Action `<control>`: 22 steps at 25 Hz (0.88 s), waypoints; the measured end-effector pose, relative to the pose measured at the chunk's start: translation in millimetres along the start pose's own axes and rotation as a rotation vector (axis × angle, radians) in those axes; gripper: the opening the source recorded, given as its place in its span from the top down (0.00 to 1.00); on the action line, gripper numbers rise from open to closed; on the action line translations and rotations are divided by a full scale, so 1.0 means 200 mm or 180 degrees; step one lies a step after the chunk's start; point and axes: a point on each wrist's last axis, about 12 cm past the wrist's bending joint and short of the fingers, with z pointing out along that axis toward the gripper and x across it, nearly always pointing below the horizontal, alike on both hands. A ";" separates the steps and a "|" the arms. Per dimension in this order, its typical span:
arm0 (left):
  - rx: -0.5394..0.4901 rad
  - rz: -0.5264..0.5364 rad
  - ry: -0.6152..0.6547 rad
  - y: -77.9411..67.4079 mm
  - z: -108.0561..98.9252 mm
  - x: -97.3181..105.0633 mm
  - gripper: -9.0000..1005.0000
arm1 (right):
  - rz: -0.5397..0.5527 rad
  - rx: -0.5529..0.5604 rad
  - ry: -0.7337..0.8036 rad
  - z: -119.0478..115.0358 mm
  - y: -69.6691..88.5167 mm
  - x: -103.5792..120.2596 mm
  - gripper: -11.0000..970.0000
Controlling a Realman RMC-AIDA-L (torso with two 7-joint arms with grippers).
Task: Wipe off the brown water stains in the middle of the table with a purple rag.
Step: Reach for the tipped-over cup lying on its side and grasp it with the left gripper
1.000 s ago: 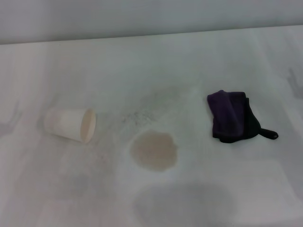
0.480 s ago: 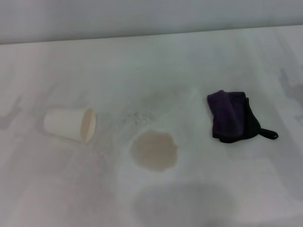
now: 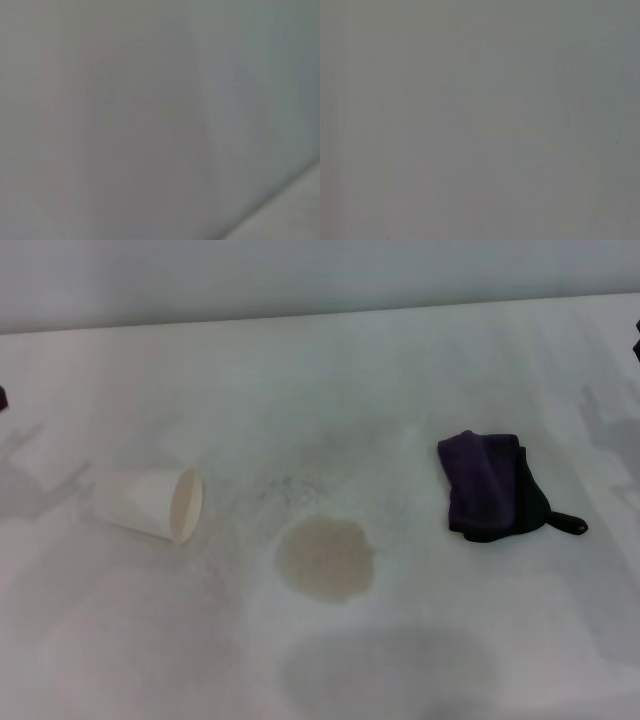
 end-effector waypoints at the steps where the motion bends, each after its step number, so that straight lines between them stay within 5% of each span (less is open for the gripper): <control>1: 0.0074 0.0092 0.0070 0.01 0.00 -0.02 0.11 | 0.0004 0.0000 -0.0005 0.00 0.00 0.00 0.32; 12: 0.0610 0.0860 0.1189 0.10 0.03 -0.17 0.11 | 0.0098 -0.0093 -0.0031 0.04 0.07 0.00 0.32; 22: 0.1416 0.1546 0.1707 -0.03 0.28 -0.25 0.11 | 0.0123 -0.0080 -0.0015 0.03 0.07 0.01 0.32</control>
